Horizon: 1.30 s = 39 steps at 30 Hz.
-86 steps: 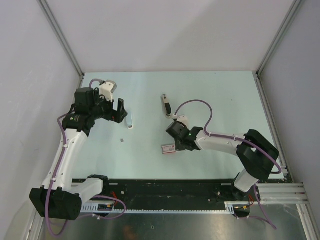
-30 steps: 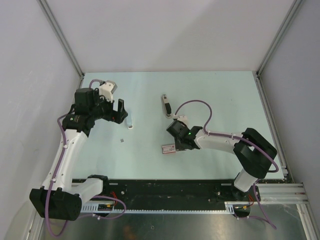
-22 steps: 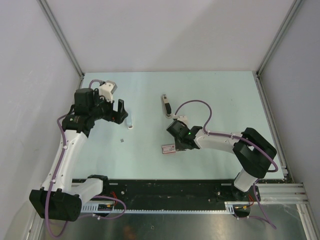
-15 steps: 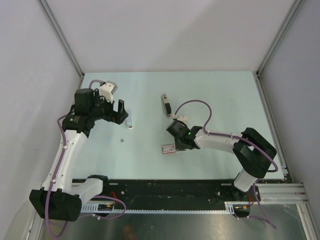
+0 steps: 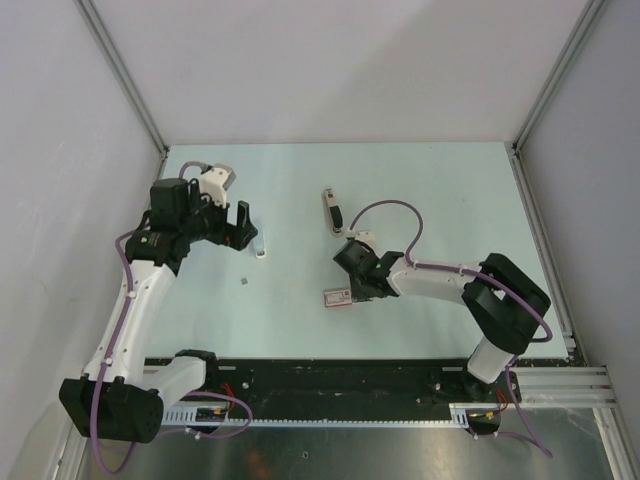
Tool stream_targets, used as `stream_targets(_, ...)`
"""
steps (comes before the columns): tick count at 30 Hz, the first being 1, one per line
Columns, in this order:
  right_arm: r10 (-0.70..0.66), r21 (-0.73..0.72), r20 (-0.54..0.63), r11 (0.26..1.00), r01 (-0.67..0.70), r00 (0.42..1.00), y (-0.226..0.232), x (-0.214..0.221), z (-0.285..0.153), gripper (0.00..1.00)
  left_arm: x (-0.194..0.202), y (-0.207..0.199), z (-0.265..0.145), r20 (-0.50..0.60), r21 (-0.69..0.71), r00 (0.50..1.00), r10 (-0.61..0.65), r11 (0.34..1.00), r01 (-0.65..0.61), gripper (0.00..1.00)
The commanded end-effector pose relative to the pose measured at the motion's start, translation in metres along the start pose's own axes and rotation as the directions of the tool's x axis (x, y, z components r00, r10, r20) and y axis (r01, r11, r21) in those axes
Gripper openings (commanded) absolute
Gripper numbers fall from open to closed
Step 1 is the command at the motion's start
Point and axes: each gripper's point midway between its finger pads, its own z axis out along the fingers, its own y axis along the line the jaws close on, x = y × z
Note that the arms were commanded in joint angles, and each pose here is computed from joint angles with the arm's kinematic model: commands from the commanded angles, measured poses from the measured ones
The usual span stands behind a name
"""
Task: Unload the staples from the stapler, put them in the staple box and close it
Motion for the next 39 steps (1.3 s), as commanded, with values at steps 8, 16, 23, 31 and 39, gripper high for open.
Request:
stream_targets(8, 0.013, -0.064, 0.062, 0.998, -0.009, 0.998, 0.011, -0.021, -0.025, 0.27, -0.007, -0.011, -0.007, 0.044, 0.049, 0.997, 0.063, 0.997, -0.065, 1.0)
stream_targets(16, 0.009, -0.078, 0.058, 0.997, -0.005, 0.998, 0.013, -0.02, -0.029, 0.38, -0.008, -0.013, -0.009, 0.043, 0.057, 0.996, 0.072, 0.996, -0.075, 1.0)
stream_targets(23, -0.004, -0.062, 0.054, 0.998, 0.008, 0.999, 0.005, -0.014, -0.039, 0.13, -0.004, -0.015, -0.007, 0.03, 0.065, 0.996, 0.085, 0.994, -0.087, 0.99)
stream_targets(31, 0.127, -0.115, 0.032, 0.986, -0.123, 0.991, -0.021, -0.013, -0.043, 0.13, 0.039, -0.045, 0.026, -0.11, 0.147, 0.965, 0.237, 0.965, -0.22, 0.97)
stream_targets(39, 0.252, -0.257, -0.093, 0.928, -0.268, 0.963, -0.022, -0.009, -0.023, 0.2, 0.102, -0.064, 0.077, -0.302, 0.272, 0.852, 0.427, 0.896, -0.352, 0.96)
